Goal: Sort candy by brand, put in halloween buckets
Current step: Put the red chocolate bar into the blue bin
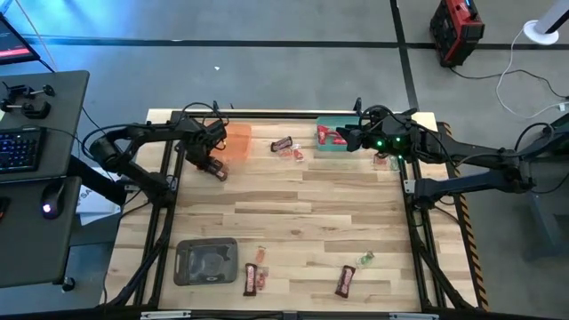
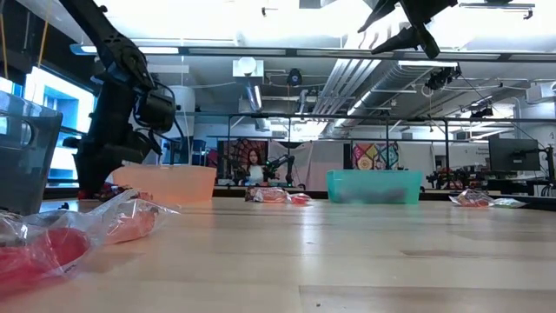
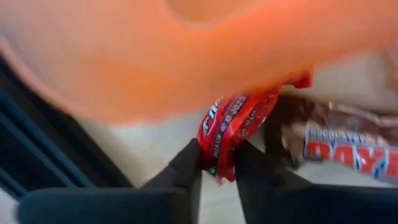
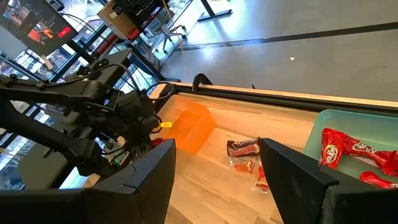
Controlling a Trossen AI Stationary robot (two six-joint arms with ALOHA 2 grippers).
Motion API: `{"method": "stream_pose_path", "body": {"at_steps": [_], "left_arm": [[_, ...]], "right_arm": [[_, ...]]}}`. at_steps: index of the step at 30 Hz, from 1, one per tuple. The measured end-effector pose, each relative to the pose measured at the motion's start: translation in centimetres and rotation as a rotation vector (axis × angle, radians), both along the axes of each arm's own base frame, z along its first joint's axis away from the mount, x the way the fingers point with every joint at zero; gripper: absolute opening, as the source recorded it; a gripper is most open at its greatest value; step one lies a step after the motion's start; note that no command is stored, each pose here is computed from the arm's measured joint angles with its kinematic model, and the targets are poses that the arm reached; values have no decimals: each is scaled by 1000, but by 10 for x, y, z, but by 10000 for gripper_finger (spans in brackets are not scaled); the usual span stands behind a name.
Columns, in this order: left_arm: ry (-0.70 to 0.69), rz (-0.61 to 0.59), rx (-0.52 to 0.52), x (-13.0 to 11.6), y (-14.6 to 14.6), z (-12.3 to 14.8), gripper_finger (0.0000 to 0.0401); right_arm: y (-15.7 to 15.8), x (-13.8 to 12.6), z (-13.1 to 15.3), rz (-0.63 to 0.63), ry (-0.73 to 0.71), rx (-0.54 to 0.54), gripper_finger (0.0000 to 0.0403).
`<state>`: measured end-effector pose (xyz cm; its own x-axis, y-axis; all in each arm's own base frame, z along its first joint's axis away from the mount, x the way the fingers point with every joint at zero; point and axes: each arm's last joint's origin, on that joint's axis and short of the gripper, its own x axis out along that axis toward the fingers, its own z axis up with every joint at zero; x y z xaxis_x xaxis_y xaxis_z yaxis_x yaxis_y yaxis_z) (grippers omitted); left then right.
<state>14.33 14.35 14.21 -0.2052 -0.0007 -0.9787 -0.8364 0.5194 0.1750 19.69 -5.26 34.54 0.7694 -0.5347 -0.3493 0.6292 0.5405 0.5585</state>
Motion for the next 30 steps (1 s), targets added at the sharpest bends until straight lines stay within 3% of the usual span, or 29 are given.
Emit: {"method": "stream_pose_path", "body": {"at_steps": [5, 11, 14, 18, 23, 30], "left_arm": [[-16, -1, -4, -4, -5, 19, 12], [-42, 45, -10, -13, -14, 62, 41], [-146, 79, -36, -15, -22, 84, 49], [-401, 59, -76, -7, -34, 106, 46], [-734, -12, -65, 31, -45, 118, 42], [-1068, -106, -51, 121, -57, 104, 42]], "right_arm": [[0, 0, 0, 0, 1, 0, 227], [0, 0, 0, 0, 1, 0, 227], [0, 0, 0, 0, 1, 0, 227], [0, 0, 0, -6, -8, 13, 227], [0, 0, 0, -8, -9, 14, 227], [0, 0, 0, -22, -8, 9, 227]]}}
